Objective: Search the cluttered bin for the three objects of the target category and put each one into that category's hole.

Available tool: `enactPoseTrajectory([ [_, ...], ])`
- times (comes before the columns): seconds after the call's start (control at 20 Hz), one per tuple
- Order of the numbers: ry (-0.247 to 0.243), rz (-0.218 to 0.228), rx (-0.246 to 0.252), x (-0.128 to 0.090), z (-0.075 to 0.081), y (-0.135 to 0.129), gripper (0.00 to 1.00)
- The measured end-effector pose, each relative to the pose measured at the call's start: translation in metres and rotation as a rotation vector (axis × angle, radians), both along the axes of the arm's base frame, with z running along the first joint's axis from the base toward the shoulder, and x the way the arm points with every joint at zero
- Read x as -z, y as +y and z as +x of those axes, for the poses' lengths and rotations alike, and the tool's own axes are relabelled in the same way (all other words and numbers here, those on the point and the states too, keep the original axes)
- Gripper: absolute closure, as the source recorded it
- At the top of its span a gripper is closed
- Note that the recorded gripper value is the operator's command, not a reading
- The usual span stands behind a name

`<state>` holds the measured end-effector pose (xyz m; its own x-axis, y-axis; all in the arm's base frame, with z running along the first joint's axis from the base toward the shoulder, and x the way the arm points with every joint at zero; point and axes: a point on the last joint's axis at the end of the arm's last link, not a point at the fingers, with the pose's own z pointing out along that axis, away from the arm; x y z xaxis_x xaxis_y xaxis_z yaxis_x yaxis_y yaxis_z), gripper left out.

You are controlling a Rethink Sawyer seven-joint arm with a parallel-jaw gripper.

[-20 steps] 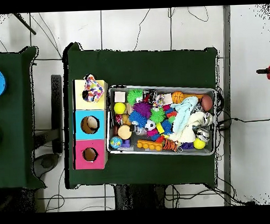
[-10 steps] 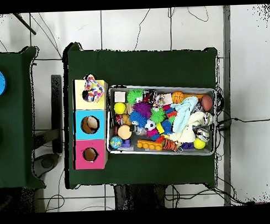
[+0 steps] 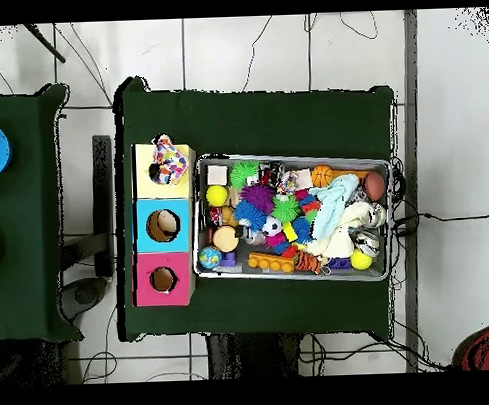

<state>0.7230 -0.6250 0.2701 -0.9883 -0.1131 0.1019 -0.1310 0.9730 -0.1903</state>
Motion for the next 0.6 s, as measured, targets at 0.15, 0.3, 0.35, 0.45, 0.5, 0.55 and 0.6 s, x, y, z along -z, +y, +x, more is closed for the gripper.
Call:
enactPoseTrajectory([
  [0.15, 0.026, -0.012, -0.026, 0.007, -0.006, -0.03, 0.0],
  [0.3, 0.034, 0.015, -0.061, 0.018, -0.007, -0.047, 0.0],
  [0.35, 0.031, 0.026, -0.071, 0.021, -0.006, -0.048, 0.0],
  [0.45, 0.011, 0.056, -0.101, 0.029, 0.002, -0.048, 0.0],
  [0.5, 0.001, 0.065, -0.11, 0.032, 0.006, -0.047, 0.0],
  [0.55, -0.009, 0.073, -0.118, 0.035, 0.01, -0.045, 0.0],
  [0.6, -0.014, 0.078, -0.121, 0.037, 0.012, -0.044, 0.0],
])
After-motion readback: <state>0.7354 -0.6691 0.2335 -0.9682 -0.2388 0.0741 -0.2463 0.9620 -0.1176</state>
